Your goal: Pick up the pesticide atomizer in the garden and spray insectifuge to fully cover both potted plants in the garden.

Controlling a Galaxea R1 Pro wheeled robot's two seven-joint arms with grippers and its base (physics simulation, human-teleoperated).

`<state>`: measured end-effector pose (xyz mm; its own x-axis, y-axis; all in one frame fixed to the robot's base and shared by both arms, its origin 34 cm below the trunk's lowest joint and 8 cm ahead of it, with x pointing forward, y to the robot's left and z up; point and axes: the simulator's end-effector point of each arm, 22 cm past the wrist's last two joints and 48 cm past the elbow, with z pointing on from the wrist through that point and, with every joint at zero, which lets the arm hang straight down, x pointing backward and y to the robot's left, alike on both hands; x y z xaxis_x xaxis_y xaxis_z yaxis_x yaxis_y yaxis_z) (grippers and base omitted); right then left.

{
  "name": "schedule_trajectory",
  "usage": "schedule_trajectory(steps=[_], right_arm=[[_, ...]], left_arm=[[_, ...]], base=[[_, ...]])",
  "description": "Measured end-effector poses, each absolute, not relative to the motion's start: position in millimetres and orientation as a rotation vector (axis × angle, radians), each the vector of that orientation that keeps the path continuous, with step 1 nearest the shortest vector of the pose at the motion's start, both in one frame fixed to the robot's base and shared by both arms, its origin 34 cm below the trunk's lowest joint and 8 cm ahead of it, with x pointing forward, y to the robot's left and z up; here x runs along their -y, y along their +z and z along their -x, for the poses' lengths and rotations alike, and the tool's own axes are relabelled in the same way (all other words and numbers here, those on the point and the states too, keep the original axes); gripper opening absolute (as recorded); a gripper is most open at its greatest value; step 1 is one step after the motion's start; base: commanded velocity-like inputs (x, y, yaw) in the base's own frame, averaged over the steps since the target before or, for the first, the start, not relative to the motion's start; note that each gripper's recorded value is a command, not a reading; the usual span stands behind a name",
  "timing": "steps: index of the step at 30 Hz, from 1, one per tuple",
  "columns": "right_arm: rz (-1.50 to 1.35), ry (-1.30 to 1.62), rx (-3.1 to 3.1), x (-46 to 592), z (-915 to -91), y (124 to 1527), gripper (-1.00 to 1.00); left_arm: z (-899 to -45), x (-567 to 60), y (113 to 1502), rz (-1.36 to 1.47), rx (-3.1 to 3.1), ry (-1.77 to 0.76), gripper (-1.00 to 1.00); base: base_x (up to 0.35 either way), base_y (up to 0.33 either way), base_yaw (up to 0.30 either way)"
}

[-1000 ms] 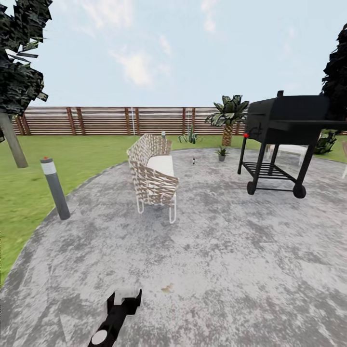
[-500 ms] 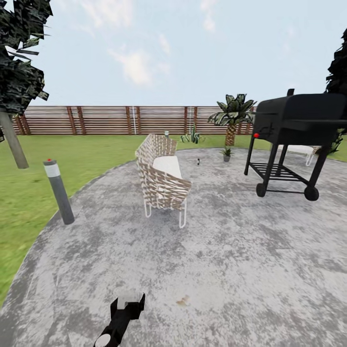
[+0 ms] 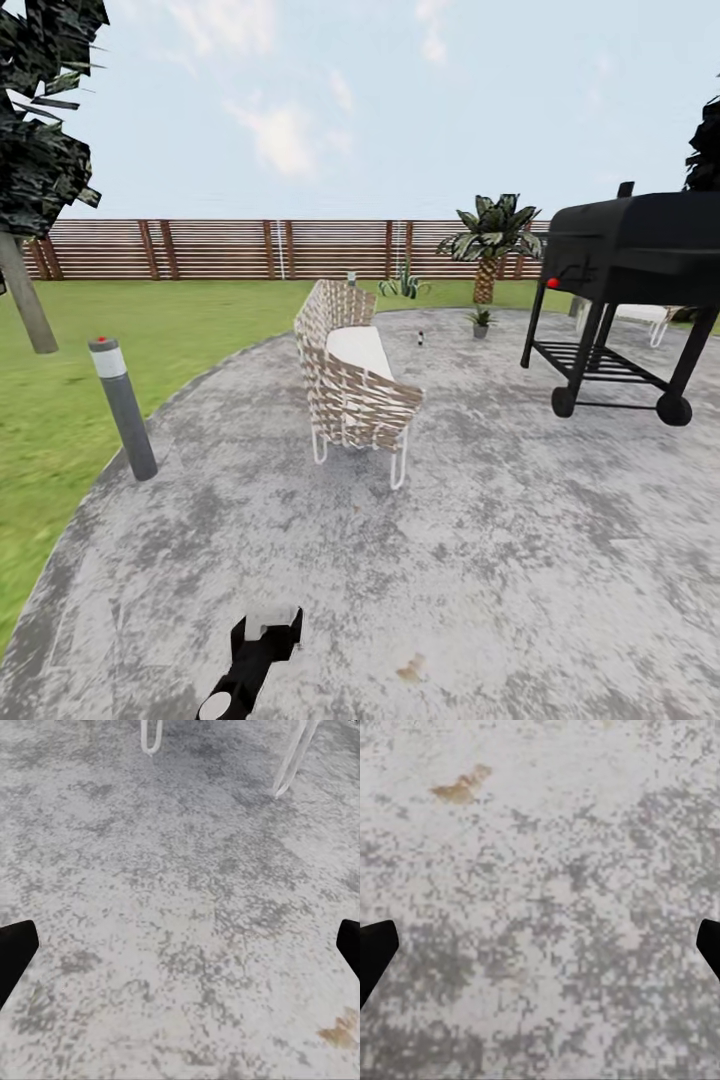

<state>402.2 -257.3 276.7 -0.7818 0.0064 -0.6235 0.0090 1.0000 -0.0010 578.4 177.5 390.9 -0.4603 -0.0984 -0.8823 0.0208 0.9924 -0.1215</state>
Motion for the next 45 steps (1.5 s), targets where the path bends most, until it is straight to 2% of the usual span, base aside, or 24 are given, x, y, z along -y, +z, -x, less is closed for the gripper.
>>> schedule_trajectory(steps=[20,39,45], right_arm=[[-0.010,-0.004,-2.469,257.2,-401.9,276.4,1.00],[-0.013,-0.004,-2.467,257.7,-402.7,277.1,1.00],[-0.010,-0.004,-2.468,257.3,-402.4,276.8,1.00]], left_arm=[[-578.4,-177.1,391.0,0.054,-2.045,-0.138,1.00],[-578.4,-176.8,391.0,0.053,-2.045,-0.140,1.00],[-578.4,-176.8,391.0,0.053,-2.045,-0.139,1.00]], base=[[0.288,0.235,0.167],[0.276,0.246,0.014],[0.259,0.258,0.164]])
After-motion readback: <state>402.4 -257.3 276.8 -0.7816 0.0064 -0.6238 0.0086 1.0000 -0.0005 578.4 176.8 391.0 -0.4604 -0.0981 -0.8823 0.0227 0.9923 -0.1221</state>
